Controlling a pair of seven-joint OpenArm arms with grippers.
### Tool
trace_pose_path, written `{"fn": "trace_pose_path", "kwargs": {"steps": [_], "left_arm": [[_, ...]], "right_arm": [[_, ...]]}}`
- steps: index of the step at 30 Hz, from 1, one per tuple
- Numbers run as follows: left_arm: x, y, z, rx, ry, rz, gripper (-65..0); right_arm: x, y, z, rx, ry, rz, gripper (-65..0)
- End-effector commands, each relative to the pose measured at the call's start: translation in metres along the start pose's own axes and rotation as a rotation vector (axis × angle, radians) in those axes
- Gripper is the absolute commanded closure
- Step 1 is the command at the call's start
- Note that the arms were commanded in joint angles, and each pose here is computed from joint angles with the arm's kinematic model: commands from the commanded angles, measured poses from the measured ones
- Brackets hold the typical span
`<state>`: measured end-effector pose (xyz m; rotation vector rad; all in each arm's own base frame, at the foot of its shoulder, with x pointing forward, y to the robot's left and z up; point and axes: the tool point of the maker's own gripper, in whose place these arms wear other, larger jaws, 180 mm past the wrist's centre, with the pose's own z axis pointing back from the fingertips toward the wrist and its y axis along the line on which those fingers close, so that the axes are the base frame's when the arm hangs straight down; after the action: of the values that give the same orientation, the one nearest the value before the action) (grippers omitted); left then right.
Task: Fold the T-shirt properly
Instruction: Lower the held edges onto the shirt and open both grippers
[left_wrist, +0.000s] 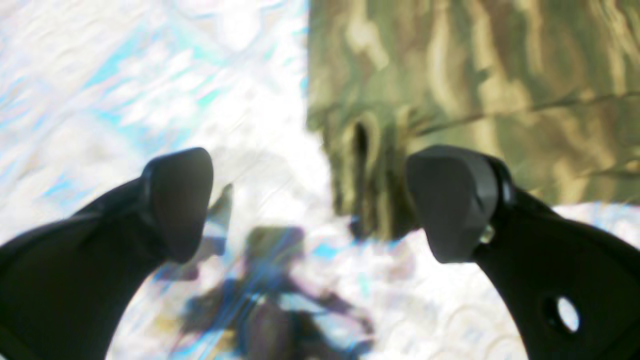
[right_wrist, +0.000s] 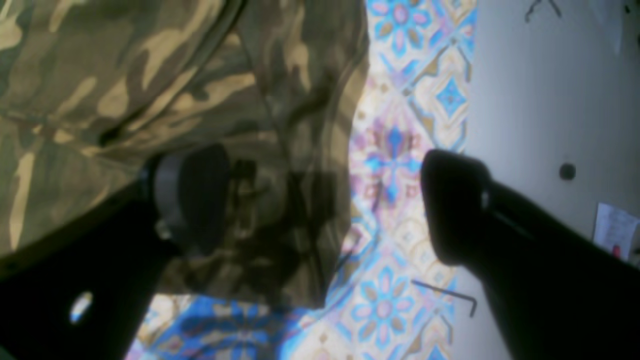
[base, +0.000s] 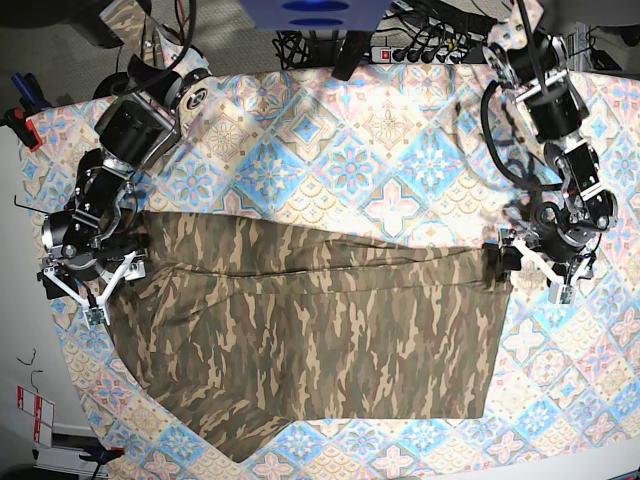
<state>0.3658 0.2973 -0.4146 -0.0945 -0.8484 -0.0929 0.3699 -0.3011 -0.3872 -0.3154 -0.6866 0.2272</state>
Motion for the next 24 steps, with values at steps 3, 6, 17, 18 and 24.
{"fn": "trace_pose_path", "kwargs": {"steps": [3, 6, 17, 18, 24], "left_arm": [[0.019, 0.006, -0.013, -0.019, -0.020, 0.041, -65.0], [0.014, -0.006, -0.030, -0.077, 0.040, 0.049, -65.0], [0.016, -0.018, -0.042, -0.115, 0.062, 0.072, -65.0], [0.016, -0.018, -0.042, -0.115, 0.062, 0.072, -65.0], [0.014, -0.016, -0.041, -0.111, 0.067, 0.069, -65.0]], "right_arm": [[0.020, -0.014, 0.005, -0.034, -0.054, -0.003, -57.8], [0.009, -0.012, 0.004, -0.030, -0.033, -0.004, -57.8], [-0.030, -0.021, 0.004, -0.005, 0.087, -0.195, -57.8], [-0.025, -0.023, 0.002, 0.004, 0.077, -0.225, -57.8], [-0.054, -0.018, -0.021, 0.096, 0.154, -0.354, -57.9]]}}
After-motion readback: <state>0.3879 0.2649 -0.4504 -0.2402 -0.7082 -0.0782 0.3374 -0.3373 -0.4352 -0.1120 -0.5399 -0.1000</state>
